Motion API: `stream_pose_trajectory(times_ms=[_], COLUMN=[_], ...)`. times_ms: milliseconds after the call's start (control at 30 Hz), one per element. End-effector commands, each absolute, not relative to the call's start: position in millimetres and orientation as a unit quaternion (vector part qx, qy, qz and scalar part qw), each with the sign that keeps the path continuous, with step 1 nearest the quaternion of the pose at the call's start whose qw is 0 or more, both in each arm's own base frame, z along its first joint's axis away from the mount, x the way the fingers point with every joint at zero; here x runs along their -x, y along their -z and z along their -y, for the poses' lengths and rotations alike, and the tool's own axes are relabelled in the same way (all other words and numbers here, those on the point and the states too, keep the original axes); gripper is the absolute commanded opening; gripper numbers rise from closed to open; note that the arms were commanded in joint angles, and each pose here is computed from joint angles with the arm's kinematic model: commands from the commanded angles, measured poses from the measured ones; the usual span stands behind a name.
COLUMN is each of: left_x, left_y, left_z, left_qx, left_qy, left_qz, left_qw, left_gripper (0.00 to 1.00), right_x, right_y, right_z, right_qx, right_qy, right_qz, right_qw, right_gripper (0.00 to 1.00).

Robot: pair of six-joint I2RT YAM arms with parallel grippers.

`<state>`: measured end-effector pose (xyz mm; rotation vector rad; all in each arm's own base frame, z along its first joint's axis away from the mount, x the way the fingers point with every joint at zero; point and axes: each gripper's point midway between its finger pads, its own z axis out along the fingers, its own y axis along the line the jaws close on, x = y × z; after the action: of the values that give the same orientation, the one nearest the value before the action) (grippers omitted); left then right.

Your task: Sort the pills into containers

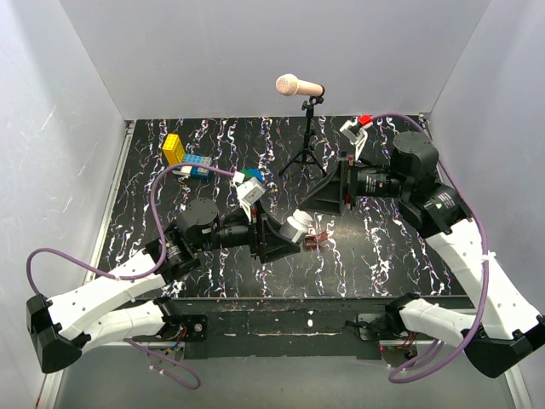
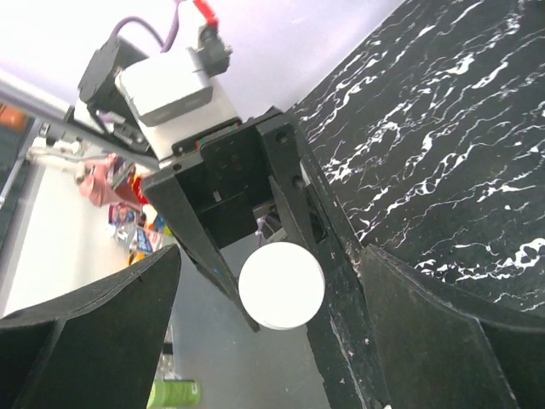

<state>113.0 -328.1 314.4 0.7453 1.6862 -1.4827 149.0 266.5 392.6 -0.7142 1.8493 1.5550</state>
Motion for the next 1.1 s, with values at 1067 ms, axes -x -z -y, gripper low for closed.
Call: stream_pose_trajectory(times_ms=[1067], left_x=[-162.2], left_y=[-318.2], left_z=[312.3], left_qx=[-0.322], left_qy=[0.429], left_qz=[-0.696], left_qw=[0.477], left_gripper=[0.00], right_x=[-174.8], right_y=[-346.6], right_z=[-288.3], right_qx=[0.097], right_qy=[-0.538], right_qz=[-0.825], right_qw=[0.141], right_gripper=[0.68])
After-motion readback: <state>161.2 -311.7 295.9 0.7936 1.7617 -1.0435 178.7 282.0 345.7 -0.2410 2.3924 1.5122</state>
